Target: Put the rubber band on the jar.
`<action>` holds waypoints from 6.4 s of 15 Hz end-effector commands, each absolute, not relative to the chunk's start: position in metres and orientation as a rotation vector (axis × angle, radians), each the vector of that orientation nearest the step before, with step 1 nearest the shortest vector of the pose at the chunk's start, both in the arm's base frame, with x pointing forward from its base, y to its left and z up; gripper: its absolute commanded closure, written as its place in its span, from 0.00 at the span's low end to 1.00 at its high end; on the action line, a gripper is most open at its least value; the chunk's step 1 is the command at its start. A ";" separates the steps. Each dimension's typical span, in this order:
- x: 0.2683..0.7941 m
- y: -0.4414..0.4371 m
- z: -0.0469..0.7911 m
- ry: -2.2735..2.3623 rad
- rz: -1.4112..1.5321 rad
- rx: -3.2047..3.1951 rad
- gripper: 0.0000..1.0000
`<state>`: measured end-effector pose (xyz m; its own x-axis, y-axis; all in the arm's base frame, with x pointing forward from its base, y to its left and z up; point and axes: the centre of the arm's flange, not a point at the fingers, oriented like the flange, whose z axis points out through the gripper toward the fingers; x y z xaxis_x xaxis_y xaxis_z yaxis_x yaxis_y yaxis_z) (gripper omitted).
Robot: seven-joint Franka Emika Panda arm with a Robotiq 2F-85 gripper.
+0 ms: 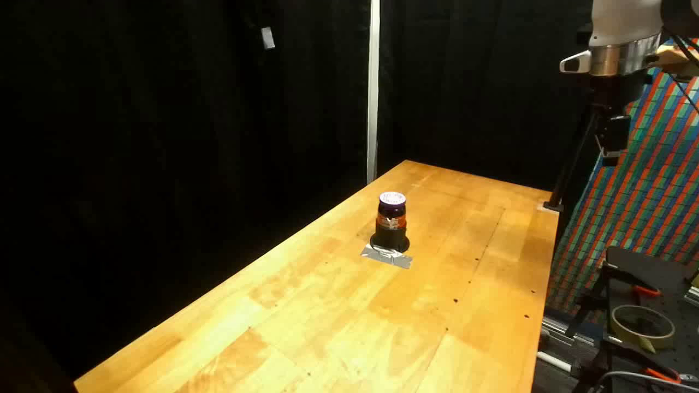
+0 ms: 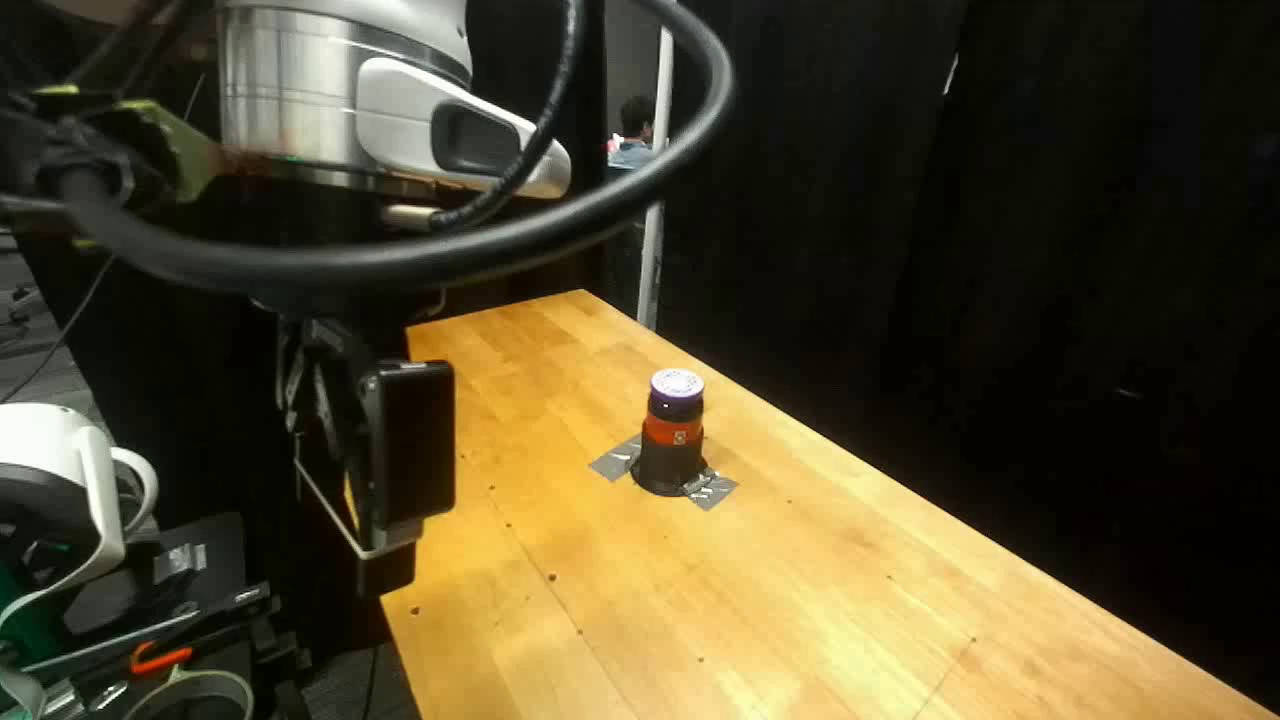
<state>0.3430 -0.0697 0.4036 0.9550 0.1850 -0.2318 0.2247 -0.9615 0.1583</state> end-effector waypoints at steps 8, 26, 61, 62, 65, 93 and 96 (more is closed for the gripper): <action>0.365 -0.062 0.393 0.348 -0.257 2.953 0.00; 0.658 0.072 0.340 -0.031 0.102 3.282 0.00; 0.727 0.118 0.253 0.454 -0.531 3.110 0.00; 0.722 0.118 0.253 0.477 -0.561 3.100 0.00; 0.709 0.117 0.250 0.497 -0.616 3.063 0.00; 0.542 0.114 0.234 0.386 0.100 2.965 0.81; 0.524 0.111 0.226 0.352 0.230 2.969 0.80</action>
